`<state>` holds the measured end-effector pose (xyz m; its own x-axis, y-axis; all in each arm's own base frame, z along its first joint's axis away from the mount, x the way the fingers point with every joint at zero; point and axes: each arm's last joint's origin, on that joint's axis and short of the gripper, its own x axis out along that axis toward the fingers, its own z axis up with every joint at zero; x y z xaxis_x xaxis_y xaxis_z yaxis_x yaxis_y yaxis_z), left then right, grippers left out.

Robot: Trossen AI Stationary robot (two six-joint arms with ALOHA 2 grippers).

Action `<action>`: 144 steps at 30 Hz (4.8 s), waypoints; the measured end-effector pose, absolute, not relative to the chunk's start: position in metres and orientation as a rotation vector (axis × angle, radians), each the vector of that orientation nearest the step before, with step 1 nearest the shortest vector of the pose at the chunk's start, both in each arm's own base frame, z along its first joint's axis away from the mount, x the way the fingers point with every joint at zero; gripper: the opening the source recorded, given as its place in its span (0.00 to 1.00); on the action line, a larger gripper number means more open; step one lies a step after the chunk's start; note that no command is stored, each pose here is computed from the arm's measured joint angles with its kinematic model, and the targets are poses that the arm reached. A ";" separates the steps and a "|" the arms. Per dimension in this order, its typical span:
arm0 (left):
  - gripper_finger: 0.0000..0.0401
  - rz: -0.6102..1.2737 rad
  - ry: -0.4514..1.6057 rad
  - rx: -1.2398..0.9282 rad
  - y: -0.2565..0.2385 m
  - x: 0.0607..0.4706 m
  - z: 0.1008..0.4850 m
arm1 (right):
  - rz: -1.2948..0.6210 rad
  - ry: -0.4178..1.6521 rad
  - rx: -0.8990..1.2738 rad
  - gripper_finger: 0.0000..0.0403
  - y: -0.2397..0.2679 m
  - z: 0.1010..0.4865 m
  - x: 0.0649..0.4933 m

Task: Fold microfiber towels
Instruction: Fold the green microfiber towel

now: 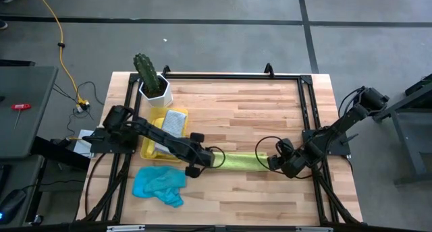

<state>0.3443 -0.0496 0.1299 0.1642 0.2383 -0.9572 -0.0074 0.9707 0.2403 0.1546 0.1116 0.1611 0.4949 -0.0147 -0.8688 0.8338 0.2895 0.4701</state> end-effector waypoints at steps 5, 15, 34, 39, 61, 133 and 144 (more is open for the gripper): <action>0.00 0.182 1.358 0.171 -0.050 0.348 0.131 | -0.679 0.877 1.134 0.43 0.116 0.154 0.161; 0.00 0.182 1.350 0.164 -0.050 0.349 0.131 | -0.756 0.868 1.057 0.43 0.123 0.125 0.173; 0.00 0.194 1.307 0.160 -0.051 0.353 0.130 | -0.761 0.819 0.986 0.32 0.125 0.112 0.181; 0.00 0.186 1.260 0.148 -0.052 0.357 0.131 | -0.801 0.887 0.901 0.04 0.119 0.116 0.171; 0.00 0.215 0.996 0.134 -0.050 0.389 0.118 | -0.885 1.077 0.832 0.00 0.108 0.200 0.151; 0.00 0.272 0.962 0.137 -0.049 0.377 0.156 | -0.489 0.753 0.444 0.51 0.084 0.176 0.278; 0.00 0.277 0.811 0.187 -0.054 0.381 0.182 | -0.527 0.629 0.326 0.39 0.095 0.137 0.268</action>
<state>0.3806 -0.0541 0.1816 0.6557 0.3138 -0.6867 -0.1715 0.9477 0.2692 0.2681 0.0948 0.1369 0.6848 -0.3651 -0.6306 0.5572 0.8201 0.1303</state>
